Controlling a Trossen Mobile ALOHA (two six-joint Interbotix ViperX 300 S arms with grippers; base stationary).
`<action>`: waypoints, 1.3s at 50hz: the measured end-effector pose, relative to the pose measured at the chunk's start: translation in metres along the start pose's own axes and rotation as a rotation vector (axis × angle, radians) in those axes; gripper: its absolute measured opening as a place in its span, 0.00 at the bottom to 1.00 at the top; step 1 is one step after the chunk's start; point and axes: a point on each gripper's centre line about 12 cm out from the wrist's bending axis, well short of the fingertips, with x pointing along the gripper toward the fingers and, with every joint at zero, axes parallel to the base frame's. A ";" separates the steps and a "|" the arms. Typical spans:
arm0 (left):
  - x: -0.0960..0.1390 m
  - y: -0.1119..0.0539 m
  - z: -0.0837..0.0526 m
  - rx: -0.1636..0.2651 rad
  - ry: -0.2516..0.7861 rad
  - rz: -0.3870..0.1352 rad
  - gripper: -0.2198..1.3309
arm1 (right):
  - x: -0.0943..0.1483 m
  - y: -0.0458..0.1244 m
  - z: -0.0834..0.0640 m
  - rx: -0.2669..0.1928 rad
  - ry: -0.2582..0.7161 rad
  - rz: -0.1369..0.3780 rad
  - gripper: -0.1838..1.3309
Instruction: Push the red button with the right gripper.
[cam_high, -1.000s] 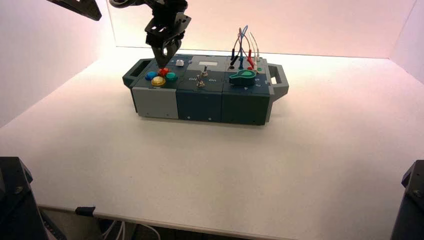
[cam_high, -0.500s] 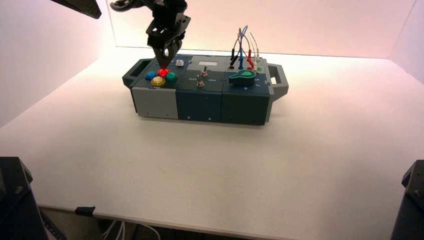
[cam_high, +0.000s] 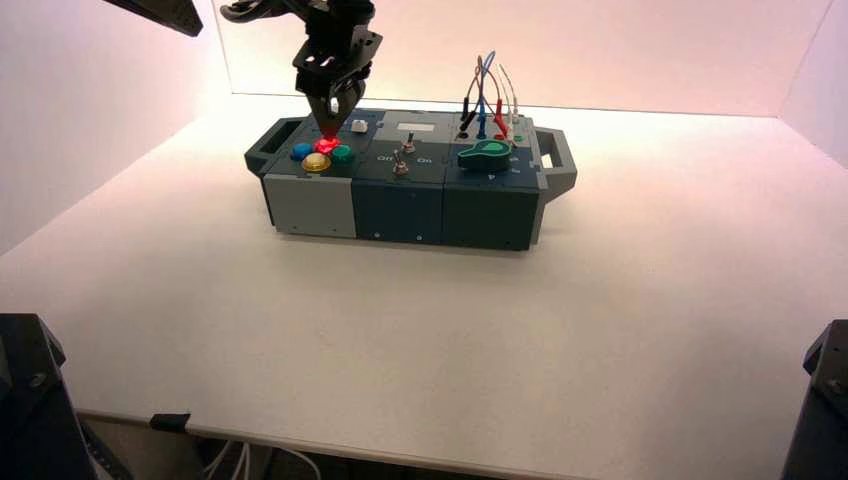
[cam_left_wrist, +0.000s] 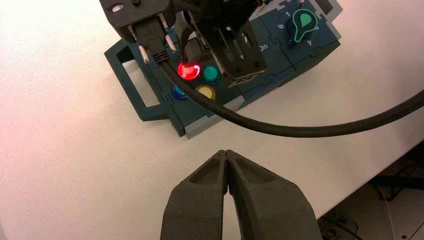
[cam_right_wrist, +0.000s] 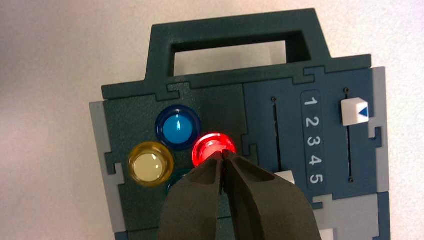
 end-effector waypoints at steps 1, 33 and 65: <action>0.000 0.000 0.000 0.002 -0.001 0.001 0.04 | -0.001 0.000 0.000 0.004 0.007 0.006 0.03; 0.001 0.002 0.000 -0.008 -0.003 0.004 0.04 | -0.043 -0.015 -0.010 -0.008 0.123 -0.014 0.03; 0.000 0.002 0.001 -0.005 -0.007 0.006 0.04 | -0.052 -0.022 -0.014 0.013 0.115 -0.029 0.03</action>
